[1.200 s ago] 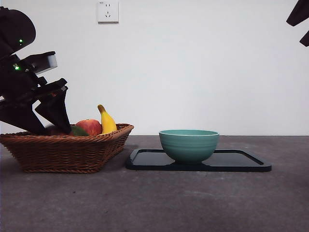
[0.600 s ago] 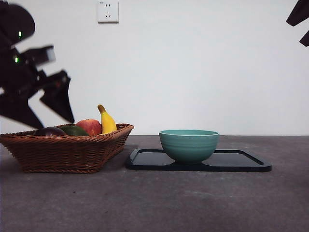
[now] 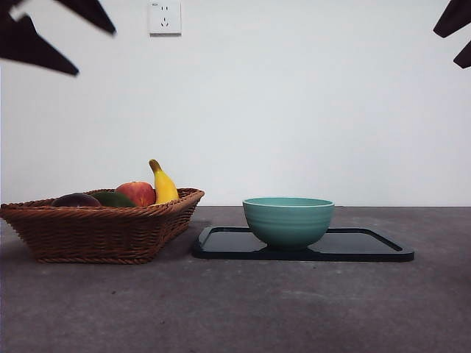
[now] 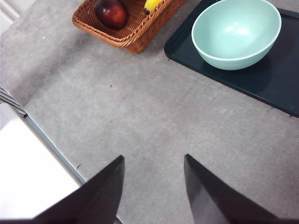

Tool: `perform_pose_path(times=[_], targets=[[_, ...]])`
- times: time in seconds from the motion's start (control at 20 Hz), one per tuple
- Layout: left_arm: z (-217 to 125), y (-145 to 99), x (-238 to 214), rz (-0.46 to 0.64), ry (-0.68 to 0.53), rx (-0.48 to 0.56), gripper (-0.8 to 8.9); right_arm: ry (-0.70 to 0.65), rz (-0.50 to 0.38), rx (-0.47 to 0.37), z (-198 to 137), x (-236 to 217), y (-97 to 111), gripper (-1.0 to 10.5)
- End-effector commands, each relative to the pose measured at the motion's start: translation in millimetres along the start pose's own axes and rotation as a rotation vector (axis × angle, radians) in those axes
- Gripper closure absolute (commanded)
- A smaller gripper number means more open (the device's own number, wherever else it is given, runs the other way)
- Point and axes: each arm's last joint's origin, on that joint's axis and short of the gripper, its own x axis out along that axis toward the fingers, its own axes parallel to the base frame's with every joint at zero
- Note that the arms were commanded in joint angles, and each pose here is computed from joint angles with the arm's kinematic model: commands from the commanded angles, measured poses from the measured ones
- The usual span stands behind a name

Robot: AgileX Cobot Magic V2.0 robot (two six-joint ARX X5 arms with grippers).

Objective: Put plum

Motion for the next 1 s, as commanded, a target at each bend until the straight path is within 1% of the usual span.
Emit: perform_pose_path(times=[0.05, 0.3, 0.45, 0.55, 0.8, 0.85, 0.9, 1.0], targets=[[-1.4, -13.5, -17.3, -0.019, 0.014, -0.006, 3.81, -0.006, 0.005, -0.018, 1.8, 0.1, 0.8, 7.4], [-24.1, -35.5, -42.8, -0.041, 0.130, 0.005, 3.81, -0.006, 0.005, -0.018, 1.8, 0.1, 0.8, 7.4], [-31.3, -40.8, -45.0, -0.095, 0.185, 0.009, 3.81, -0.005, 0.005, -0.017, 1.7, 0.1, 0.8, 7.4], [-32.6, -42.8, -44.6, -0.120, 0.197, 0.014, 3.81, -0.005, 0.005, -0.017, 1.7, 0.1, 0.8, 7.4], [-32.6, -43.4, -44.2, -0.124, 0.198, 0.016, 3.81, -0.005, 0.005, -0.007, 1.7, 0.1, 0.8, 7.4], [-32.6, -43.5, -44.2, -0.124, 0.198, 0.016, 3.81, -0.005, 0.004, 0.003, 1.8, 0.1, 0.8, 7.4], [-32.6, -43.5, -44.2, -0.124, 0.198, 0.016, 3.81, -0.010, -0.004, 0.038, 2.3, 0.2, 0.5, 7.4], [-32.6, -43.5, -44.2, -0.124, 0.198, 0.016, 3.81, -0.050, -0.049, 0.110, 7.1, 1.0, -1.2, 7.4]])
